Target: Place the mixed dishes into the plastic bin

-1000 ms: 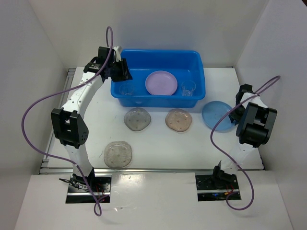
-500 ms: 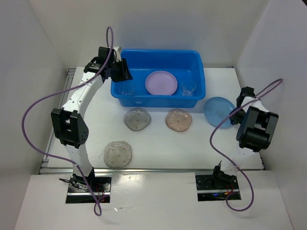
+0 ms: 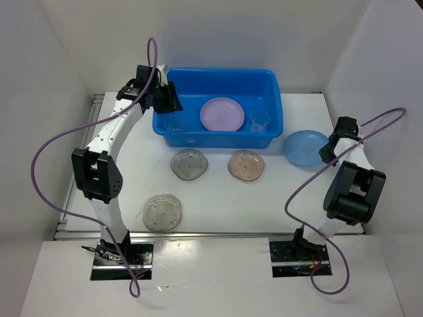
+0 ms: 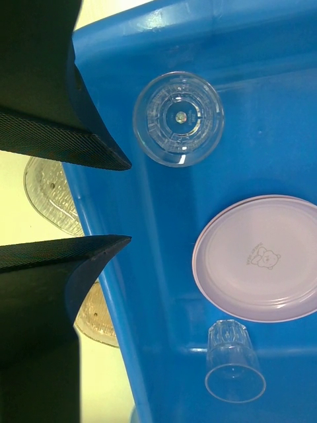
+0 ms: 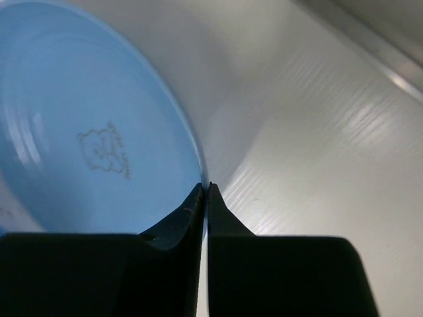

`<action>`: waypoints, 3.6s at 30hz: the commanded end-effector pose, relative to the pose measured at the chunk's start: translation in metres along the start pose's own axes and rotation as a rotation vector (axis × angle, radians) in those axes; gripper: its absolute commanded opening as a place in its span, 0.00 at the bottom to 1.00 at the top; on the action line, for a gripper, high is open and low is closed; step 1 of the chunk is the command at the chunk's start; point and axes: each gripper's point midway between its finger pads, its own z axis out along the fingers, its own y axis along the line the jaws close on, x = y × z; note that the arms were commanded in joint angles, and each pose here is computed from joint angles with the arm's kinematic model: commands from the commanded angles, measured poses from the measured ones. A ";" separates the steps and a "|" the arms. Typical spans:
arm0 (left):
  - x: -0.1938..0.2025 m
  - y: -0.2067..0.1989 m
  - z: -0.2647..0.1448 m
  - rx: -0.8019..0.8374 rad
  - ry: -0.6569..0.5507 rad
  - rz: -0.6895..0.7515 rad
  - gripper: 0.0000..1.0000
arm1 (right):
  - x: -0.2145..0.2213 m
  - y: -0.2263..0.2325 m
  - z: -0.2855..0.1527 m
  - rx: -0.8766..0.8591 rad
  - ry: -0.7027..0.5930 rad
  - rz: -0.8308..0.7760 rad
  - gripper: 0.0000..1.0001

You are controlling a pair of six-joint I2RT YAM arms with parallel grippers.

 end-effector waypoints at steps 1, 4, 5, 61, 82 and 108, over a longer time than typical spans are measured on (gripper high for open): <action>-0.004 -0.003 0.004 0.017 -0.010 0.029 0.52 | -0.051 0.004 -0.039 -0.048 -0.215 0.106 0.01; -0.004 -0.003 0.004 0.017 -0.010 0.029 0.52 | -0.072 0.008 -0.064 -0.076 -0.290 0.126 0.01; -0.004 -0.003 0.004 0.017 -0.010 0.029 0.52 | -0.078 0.008 -0.069 -0.077 -0.310 0.132 0.01; -0.033 -0.024 -0.054 0.037 -0.164 0.002 0.52 | 0.112 0.395 -0.080 -0.541 -0.108 -0.629 0.01; -0.034 -0.009 -0.053 -0.033 -0.177 0.031 0.52 | 0.038 0.329 -0.216 -0.628 -0.263 -0.542 0.58; -0.007 0.009 -0.022 -0.068 -0.085 0.013 0.52 | 0.222 0.083 -0.123 -0.355 0.280 -0.322 0.50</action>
